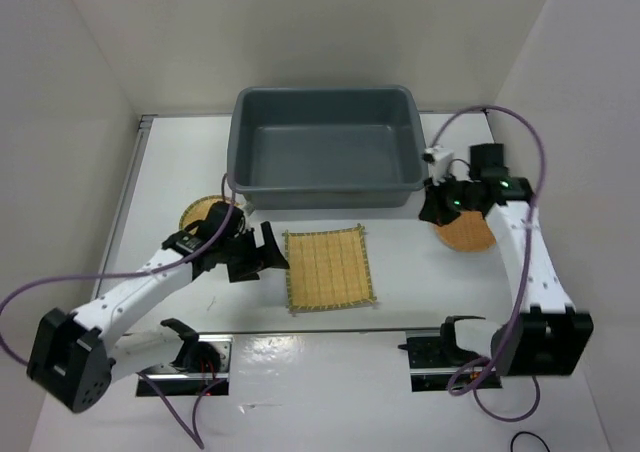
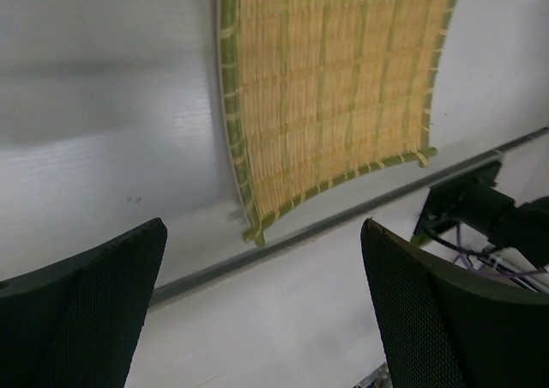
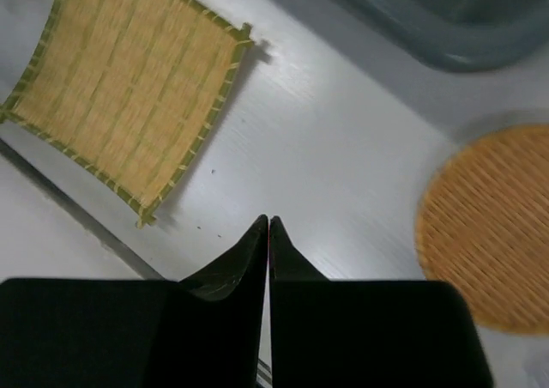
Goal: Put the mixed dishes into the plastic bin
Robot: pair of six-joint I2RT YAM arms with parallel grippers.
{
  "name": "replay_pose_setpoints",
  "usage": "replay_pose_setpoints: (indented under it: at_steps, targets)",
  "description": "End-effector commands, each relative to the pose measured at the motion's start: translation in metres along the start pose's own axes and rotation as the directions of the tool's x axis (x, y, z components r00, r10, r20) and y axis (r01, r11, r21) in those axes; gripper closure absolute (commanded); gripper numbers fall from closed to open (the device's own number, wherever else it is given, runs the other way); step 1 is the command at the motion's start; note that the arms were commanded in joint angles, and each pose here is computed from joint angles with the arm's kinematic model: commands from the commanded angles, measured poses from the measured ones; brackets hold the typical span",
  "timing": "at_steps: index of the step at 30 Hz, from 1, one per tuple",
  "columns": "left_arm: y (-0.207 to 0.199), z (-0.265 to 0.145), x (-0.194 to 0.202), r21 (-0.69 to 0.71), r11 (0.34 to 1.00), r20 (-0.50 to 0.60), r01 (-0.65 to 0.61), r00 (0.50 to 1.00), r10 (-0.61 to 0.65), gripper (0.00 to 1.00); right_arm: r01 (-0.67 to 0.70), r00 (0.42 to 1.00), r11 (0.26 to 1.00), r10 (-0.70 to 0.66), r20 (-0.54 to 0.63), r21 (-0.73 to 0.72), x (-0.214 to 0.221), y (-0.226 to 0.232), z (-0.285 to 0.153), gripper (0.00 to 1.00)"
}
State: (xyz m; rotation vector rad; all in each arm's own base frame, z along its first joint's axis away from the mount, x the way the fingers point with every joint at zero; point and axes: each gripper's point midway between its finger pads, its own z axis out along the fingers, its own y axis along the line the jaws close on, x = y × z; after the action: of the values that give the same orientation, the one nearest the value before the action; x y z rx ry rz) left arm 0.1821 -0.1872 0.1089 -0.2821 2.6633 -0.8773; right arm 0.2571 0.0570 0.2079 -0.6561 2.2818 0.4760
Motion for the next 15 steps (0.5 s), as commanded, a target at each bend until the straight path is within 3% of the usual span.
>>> replay_pose_setpoints:
  at_steps: [1, 8, 15]
  targets:
    - [-0.018, 0.014, -0.022, -0.011, 1.000, 0.064, -0.011, 0.998, 0.012, 0.00, 0.064, 0.995, 0.987, -0.075, -0.073, -0.145, -0.007, 0.042, 0.055, 0.96]
    - [-0.017, 0.040, -0.010, 0.079, 0.996, 0.043, 0.032, 0.998, -0.036, 0.00, 0.122, 0.986, 0.979, -0.138, -0.090, -0.163, 0.002, 0.053, 0.083, 1.00]
    - [-0.013, 0.065, 0.007, 0.133, 0.990, -0.035, 0.048, 0.998, -0.043, 0.00, 0.182, 0.951, 0.955, -0.232, -0.205, -0.235, 0.020, 0.069, 0.136, 1.00]
